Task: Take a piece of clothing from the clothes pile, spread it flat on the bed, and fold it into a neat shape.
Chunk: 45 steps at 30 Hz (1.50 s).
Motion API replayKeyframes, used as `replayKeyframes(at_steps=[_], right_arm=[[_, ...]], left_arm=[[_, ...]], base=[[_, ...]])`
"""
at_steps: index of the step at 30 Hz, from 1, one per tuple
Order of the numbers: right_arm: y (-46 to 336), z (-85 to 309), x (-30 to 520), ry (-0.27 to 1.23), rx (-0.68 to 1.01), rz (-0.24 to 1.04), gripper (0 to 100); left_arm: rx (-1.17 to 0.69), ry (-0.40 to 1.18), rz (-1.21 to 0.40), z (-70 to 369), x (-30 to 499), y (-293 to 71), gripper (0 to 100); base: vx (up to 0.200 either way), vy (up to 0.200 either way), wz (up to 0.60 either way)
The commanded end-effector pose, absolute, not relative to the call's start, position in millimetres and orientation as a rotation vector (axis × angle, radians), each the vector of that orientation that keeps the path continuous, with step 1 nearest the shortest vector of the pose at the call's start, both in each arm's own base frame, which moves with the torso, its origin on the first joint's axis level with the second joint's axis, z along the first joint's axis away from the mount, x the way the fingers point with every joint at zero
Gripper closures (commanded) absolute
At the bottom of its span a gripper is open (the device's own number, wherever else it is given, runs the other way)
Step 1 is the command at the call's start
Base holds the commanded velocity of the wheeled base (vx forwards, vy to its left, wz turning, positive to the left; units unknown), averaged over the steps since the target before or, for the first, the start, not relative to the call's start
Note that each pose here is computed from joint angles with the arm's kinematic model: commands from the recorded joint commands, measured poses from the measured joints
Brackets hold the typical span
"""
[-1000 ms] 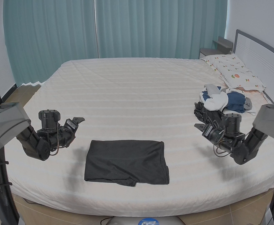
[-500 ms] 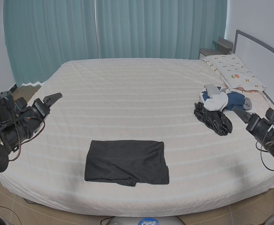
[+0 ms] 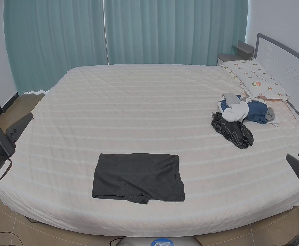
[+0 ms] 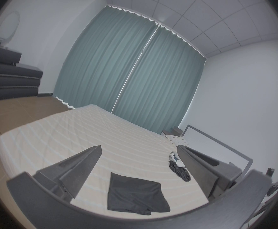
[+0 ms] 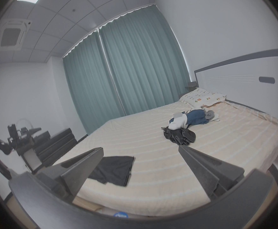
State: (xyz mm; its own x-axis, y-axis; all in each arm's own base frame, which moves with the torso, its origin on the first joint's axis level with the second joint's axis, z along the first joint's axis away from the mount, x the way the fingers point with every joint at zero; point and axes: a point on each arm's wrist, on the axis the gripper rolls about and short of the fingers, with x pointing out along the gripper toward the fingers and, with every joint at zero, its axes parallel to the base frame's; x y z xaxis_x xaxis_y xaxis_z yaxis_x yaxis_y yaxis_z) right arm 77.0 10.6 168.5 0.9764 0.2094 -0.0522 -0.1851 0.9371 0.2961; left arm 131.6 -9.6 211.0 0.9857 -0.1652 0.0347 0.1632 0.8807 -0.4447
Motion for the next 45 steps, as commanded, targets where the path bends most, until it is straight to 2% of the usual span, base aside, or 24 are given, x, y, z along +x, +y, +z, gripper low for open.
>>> replayKeyframes(at_steps=[1, 4, 12, 15, 20, 21, 24, 28, 37, 38, 39, 44, 45], right_arm=[[0.1, 155.9, -22.2, -0.068, 0.131, 0.254, 0], [-2.4, 144.0, -40.7, -0.043, 0.054, 0.245, 0], [-6.3, 149.8, -43.1, -0.07, -0.047, 0.033, 0], [-6.9, 153.0, -44.6, -0.07, -0.071, -0.003, 0], [-6.1, 147.1, -44.9, -0.017, -0.078, -0.07, 0], [-5.3, 143.0, -46.1, 0.018, -0.081, -0.116, 0], [-3.9, 135.5, -49.4, 0.018, -0.085, -0.073, 0], [1.8, 115.7, -48.1, 0.016, -0.08, 0.096, 0], [2.2, 92.5, -27.3, -0.088, -0.128, 0.102, 0], [2.9, 87.1, -23.7, -0.127, -0.209, 0.126, 0], [3.3, 86.6, -23.7, -0.125, -0.219, 0.144, 0], [3.6, 83.6, -23.4, -0.095, -0.185, 0.163, 0], [3.5, 83.5, -23.4, -0.088, -0.132, 0.159, 0]], left_arm=[[-0.308, -0.134, -0.141, 202.6, 35.2, -3.3, 0], [-0.243, -0.134, -0.098, 192.9, 17.2, -1.6, 0], [-0.117, -0.141, 0.002, 172.2, -12.6, 2.0, 0], [-0.071, -0.143, 0.012, 166.4, -16.3, 2.3, 0], [0.006, -0.153, 0.049, 157.3, -20.5, 2.8, 0], [0.027, -0.15, 0.081, 154.7, -21.2, 3.0, 0], [0.035, -0.159, 0.08, 152.1, -24.5, 3.0, 0], [0.039, -0.142, 0.088, 141.3, -31.4, 3.2, 0], [0.086, -0.152, 0.099, 118.1, -36.8, 2.2, 0], [0.083, -0.178, 0.1, 115.4, -34.1, 2.2, 0], [0.089, -0.182, 0.099, 111.0, -31.5, 2.1, 0], [0.107, -0.198, 0.1, 97.2, -24.4, 2.1, 0], [0.101, -0.191, 0.098, 96.4, -24.3, 2.0, 0]], base=[[0.0, 0.0, 0.0], [0.0, 0.0, 0.0], [0.0, 0.0, 0.0], [0.0, 0.0, 0.0], [0.0, 0.0, 0.0], [0.0, 0.0, 0.0], [0.0, 0.0, 0.0], [0.0, 0.0, 0.0], [0.0, 0.0, 0.0], [0.0, 0.0, 0.0], [0.0, 0.0, 0.0], [0.0, 0.0, 0.0], [0.0, 0.0, 0.0]])
